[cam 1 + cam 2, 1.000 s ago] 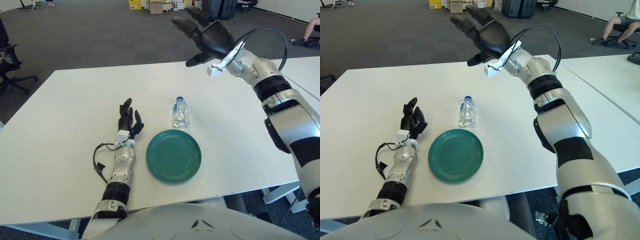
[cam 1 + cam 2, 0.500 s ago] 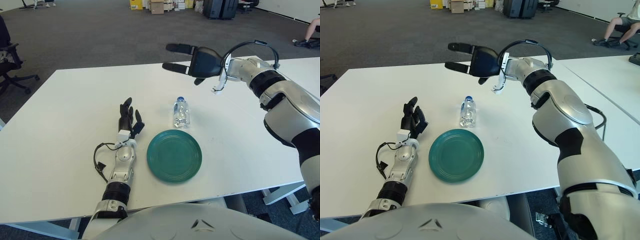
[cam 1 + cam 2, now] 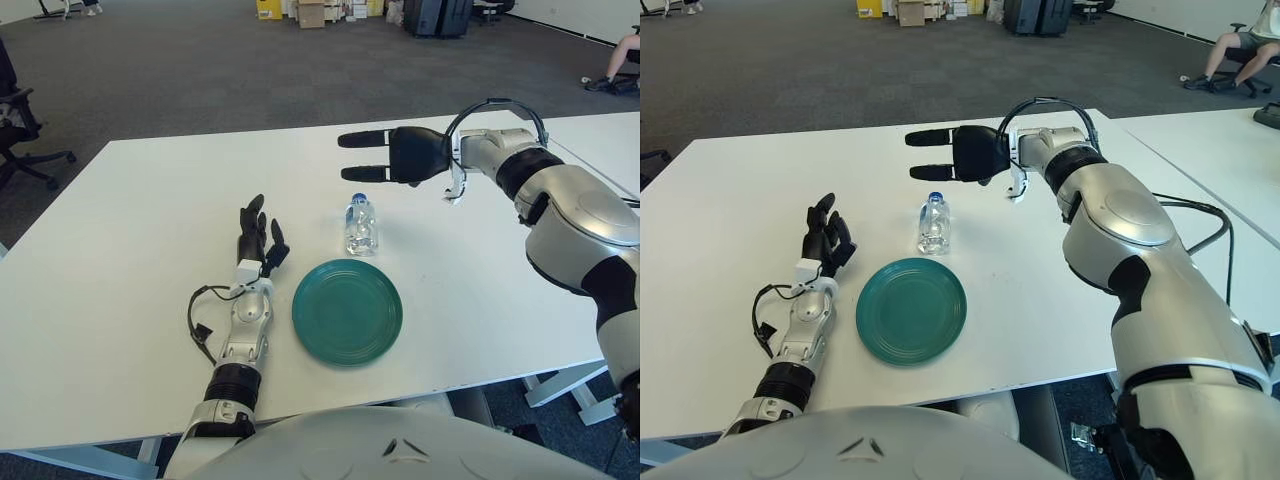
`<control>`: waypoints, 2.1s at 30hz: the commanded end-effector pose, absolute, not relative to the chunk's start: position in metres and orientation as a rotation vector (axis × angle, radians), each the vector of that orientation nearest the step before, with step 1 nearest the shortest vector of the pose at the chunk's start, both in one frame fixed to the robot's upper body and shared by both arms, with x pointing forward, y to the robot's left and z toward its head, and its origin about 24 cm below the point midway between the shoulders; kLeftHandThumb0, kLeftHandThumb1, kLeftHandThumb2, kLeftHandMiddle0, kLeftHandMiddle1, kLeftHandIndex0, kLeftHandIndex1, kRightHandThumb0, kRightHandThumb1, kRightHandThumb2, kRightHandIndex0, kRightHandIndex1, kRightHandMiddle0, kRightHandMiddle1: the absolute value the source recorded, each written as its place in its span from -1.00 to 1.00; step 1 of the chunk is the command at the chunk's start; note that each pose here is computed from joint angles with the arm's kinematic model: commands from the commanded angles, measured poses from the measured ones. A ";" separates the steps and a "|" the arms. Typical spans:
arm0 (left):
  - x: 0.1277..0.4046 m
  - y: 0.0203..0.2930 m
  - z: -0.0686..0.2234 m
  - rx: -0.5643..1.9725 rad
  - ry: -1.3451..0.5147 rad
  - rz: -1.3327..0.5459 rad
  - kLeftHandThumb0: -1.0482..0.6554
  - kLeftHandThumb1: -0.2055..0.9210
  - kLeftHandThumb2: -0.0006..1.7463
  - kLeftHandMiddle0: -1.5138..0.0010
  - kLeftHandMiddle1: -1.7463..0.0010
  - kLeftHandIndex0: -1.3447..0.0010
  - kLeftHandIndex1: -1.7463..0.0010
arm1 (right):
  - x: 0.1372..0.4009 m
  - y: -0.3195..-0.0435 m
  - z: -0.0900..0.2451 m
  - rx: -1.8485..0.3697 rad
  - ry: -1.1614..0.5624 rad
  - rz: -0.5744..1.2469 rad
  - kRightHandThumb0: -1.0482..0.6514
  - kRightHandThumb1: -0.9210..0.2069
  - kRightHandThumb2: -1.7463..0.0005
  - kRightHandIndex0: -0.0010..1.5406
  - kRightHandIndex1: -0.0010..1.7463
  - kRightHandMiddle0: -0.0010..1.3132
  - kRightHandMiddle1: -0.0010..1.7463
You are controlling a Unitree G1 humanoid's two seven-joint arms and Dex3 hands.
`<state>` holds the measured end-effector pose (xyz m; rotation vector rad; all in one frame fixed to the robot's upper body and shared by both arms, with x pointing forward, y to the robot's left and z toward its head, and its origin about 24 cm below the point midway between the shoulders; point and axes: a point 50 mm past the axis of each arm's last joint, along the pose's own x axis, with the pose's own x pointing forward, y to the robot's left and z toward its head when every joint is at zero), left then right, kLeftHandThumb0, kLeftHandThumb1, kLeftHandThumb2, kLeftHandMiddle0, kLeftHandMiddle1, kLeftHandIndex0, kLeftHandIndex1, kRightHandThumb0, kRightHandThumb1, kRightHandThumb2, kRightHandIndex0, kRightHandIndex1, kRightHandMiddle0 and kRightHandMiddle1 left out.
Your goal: Put the bottle into the plate.
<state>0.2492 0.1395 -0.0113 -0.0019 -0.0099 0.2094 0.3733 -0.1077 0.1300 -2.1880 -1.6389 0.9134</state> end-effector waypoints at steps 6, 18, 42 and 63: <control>0.251 0.141 -0.010 0.011 -0.021 0.219 -0.68 1.00 -0.01 0.60 0.98 1.00 0.21 | 0.371 -0.099 0.128 -2.183 -1.720 0.956 -0.77 -1.00 0.67 -1.00 -1.00 -1.00 -0.95; 0.253 0.140 -0.009 -0.007 -0.006 0.231 -0.68 1.00 -0.02 0.59 0.98 1.00 0.18 | 0.366 -0.093 0.119 -2.142 -1.740 1.011 -0.74 -1.00 0.57 -1.00 -1.00 -0.99 -0.98; 0.253 0.137 -0.012 -0.014 -0.023 0.238 -0.66 1.00 -0.05 0.60 0.99 1.00 0.16 | 0.355 -0.071 0.108 -1.995 -1.815 0.992 -0.68 -1.00 0.45 -1.00 -1.00 -1.00 -1.00; 0.248 0.136 -0.011 -0.021 -0.051 0.249 -0.68 1.00 -0.06 0.60 0.99 1.00 0.20 | 0.347 -0.065 0.087 -1.955 -1.714 1.095 -0.67 -1.00 0.45 -1.00 -1.00 -1.00 -1.00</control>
